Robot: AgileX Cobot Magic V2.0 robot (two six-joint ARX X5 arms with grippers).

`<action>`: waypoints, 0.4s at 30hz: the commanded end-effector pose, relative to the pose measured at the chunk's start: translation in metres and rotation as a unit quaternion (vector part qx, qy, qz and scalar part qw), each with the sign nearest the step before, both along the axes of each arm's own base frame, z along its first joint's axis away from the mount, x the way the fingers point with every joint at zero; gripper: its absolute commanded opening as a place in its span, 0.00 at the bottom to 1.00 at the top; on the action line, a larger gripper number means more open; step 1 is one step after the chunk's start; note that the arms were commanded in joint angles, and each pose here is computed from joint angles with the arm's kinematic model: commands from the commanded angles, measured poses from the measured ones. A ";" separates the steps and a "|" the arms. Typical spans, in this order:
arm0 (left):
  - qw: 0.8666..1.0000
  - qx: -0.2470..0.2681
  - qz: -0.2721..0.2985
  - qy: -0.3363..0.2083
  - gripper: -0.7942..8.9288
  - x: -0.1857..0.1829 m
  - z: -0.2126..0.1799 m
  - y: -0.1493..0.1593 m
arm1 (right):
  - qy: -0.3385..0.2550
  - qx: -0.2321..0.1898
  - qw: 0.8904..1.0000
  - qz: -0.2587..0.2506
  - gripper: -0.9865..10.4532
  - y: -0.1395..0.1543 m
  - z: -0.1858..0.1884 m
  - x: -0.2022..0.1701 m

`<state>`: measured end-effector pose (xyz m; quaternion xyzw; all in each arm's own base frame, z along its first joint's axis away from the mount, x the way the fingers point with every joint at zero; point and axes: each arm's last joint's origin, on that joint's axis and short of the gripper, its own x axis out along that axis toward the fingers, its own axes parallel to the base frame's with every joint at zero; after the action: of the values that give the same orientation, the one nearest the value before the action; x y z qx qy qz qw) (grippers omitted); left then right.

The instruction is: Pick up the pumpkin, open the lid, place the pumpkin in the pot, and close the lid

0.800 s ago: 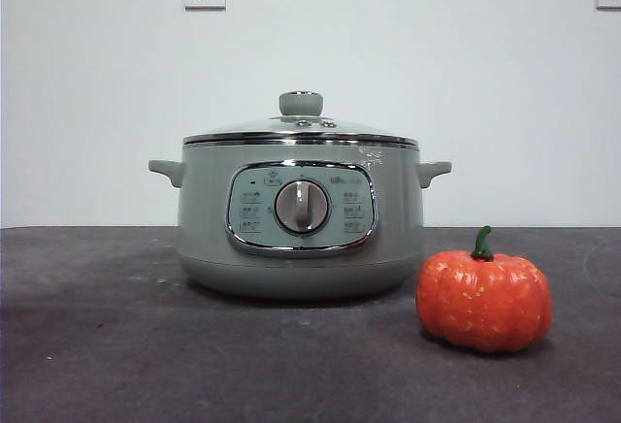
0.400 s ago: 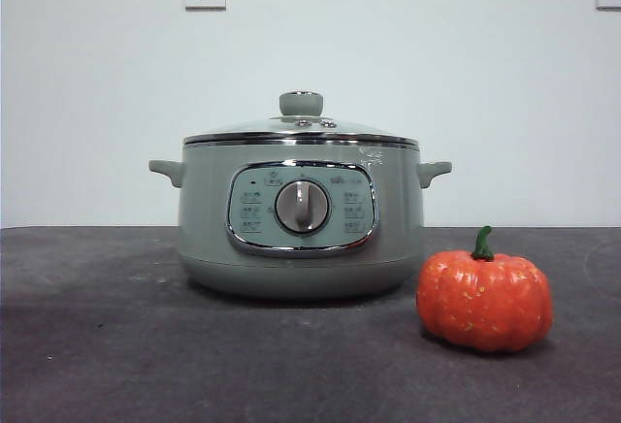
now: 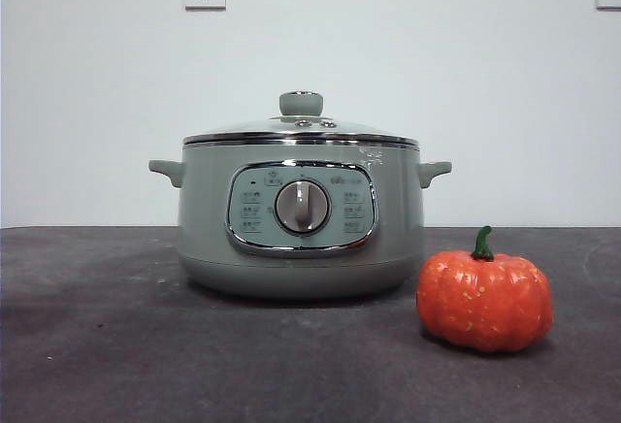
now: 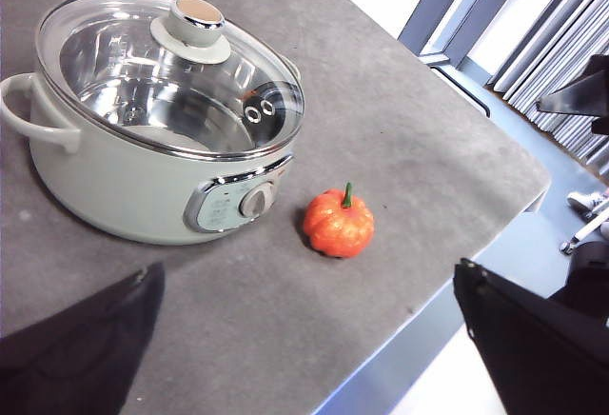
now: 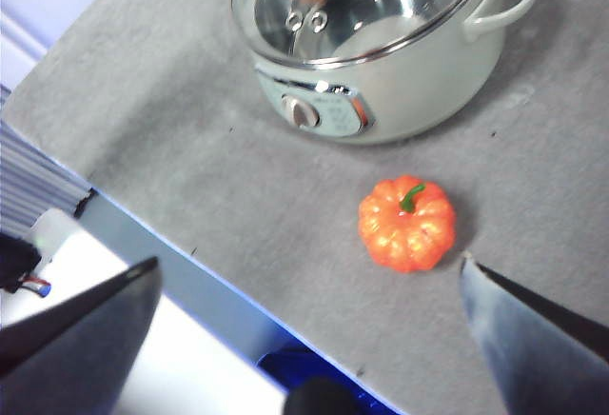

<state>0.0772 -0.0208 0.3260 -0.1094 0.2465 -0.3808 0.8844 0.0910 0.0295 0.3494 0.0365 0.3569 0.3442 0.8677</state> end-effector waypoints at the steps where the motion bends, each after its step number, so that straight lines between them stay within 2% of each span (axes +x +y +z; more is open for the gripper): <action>1: 1.000 -0.001 0.001 -0.001 0.86 0.000 0.001 0.000 | 0.016 -0.008 1.000 0.006 0.69 0.004 -0.003 0.009; 12: 1.000 -0.004 0.003 0.001 0.86 0.000 0.001 0.000 | 0.101 -0.096 0.990 0.027 0.69 0.033 -0.031 0.064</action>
<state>0.0772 -0.0208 0.3260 -0.1127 0.2482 -0.3799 0.8839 0.1518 0.0595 0.3197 -0.0186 0.4728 0.3239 0.8193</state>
